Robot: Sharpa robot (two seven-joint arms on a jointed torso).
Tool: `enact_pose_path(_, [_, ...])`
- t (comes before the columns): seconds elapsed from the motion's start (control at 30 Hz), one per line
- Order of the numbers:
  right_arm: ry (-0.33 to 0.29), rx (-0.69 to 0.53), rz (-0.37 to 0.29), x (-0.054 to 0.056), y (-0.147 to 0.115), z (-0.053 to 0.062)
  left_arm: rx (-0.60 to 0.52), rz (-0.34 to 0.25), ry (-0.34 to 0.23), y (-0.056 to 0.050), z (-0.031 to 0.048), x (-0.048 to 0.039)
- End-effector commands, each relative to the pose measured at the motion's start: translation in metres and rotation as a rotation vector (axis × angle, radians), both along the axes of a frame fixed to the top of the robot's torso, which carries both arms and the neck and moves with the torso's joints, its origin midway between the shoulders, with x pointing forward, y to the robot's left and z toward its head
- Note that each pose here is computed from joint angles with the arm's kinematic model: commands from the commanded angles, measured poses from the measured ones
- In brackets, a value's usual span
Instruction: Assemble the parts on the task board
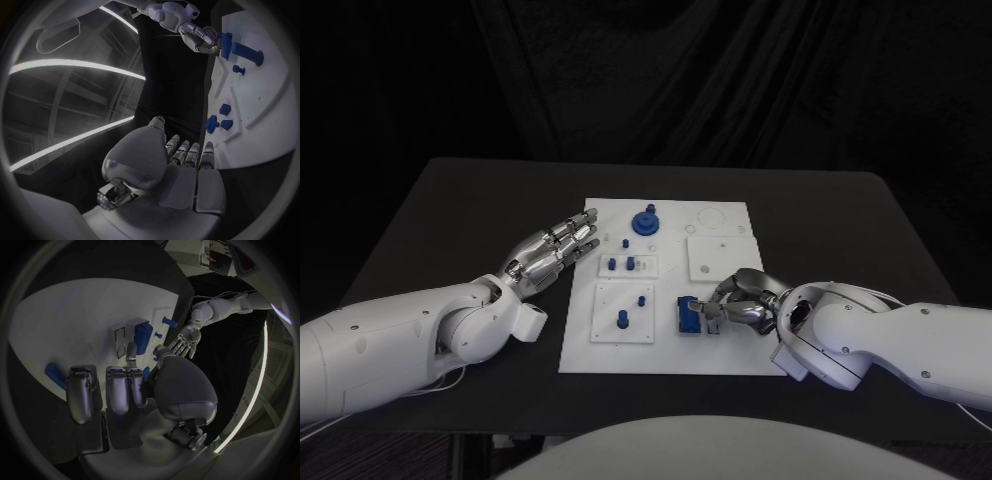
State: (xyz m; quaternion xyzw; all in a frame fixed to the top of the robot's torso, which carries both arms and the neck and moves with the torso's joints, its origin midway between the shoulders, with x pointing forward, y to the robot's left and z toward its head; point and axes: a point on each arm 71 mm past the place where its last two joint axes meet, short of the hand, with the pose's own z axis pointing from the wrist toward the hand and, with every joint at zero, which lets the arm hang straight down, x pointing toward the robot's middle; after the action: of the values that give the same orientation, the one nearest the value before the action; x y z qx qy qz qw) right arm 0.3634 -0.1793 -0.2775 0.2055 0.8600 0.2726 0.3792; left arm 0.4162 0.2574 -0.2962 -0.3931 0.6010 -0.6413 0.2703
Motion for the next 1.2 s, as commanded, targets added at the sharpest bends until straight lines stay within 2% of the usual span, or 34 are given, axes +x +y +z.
enact_pose_path(0.03, [-0.111,0.011,0.035,0.001,0.000,0.009,-0.017,-0.006,-0.004,-0.001,0.0008,-0.0010])
enact_pose_path(0.27, [-0.191,-0.043,0.121,-0.002,-0.001,0.019,-0.017,-0.004,-0.004,-0.001,0.0008,-0.0013])
enact_pose_path(0.53, [-0.230,-0.109,0.200,-0.005,0.002,0.018,-0.017,-0.005,-0.003,-0.001,0.0007,-0.0015])
enact_pose_path(0.73, [-0.232,-0.132,0.223,-0.004,0.004,0.014,-0.017,-0.006,-0.002,-0.001,0.0007,-0.0016])
enact_pose_path(1.2, [-0.232,-0.146,0.224,-0.002,0.007,0.008,-0.018,-0.010,0.001,-0.001,0.0005,-0.0016])
